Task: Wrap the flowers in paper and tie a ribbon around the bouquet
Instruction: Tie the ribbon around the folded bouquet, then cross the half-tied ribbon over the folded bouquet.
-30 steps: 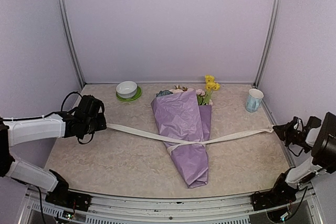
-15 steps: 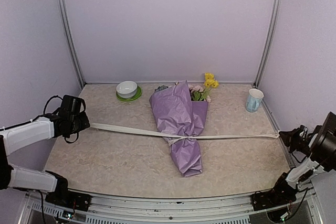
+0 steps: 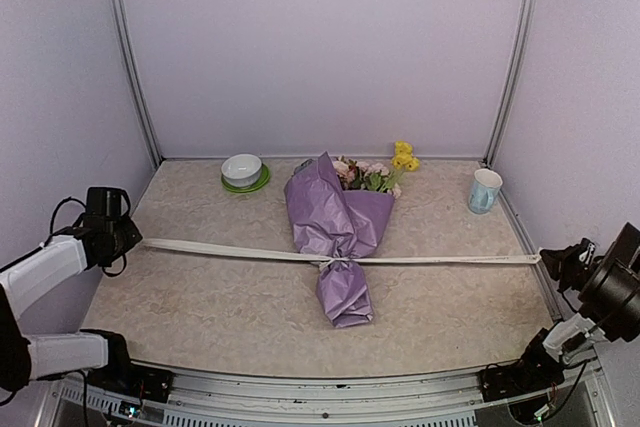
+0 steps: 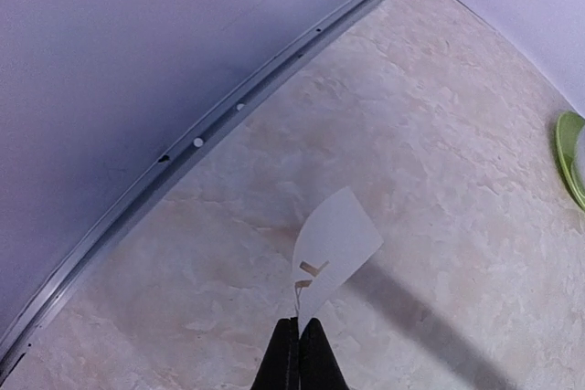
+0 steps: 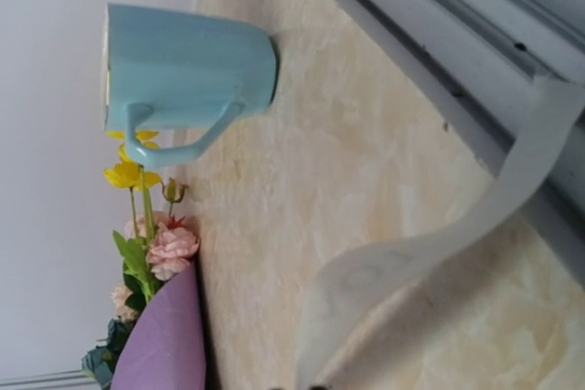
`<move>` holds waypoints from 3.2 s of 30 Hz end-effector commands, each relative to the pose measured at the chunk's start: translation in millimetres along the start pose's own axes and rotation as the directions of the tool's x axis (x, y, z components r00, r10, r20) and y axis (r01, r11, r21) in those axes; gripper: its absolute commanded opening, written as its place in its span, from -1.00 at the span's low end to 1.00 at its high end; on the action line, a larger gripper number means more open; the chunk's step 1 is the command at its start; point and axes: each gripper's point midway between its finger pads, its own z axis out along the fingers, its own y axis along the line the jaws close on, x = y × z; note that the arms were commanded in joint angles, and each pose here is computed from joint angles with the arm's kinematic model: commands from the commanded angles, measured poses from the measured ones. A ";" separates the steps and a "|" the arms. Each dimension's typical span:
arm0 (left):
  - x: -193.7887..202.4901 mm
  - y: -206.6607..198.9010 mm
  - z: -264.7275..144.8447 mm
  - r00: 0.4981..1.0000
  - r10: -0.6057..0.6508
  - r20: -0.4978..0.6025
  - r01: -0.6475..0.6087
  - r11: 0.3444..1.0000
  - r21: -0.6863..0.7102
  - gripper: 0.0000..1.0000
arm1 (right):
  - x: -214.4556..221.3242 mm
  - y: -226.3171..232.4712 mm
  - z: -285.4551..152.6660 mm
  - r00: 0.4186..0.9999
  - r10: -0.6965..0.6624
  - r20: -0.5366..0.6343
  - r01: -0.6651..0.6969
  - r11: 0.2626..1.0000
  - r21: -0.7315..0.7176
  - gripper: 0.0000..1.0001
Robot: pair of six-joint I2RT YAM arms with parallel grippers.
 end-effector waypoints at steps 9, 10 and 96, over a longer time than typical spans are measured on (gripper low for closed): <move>-15.1 91.4 11.5 0.976 -0.199 0.087 0.213 0.956 -0.202 -1.00 | -57.6 -24.6 -30.8 0.964 -0.078 0.254 0.029 0.981 0.192 -1.00; -15.5 95.5 12.6 0.974 -0.207 0.091 0.222 0.952 -0.211 -1.00 | -58.2 -24.5 -31.6 0.963 -0.082 0.257 0.031 0.980 0.198 -1.00; 30.3 -242.2 -140.7 0.899 0.350 0.264 -0.436 0.775 0.457 -1.00 | 370.9 192.9 191.7 0.318 -0.776 -0.545 0.411 0.630 -0.659 -1.00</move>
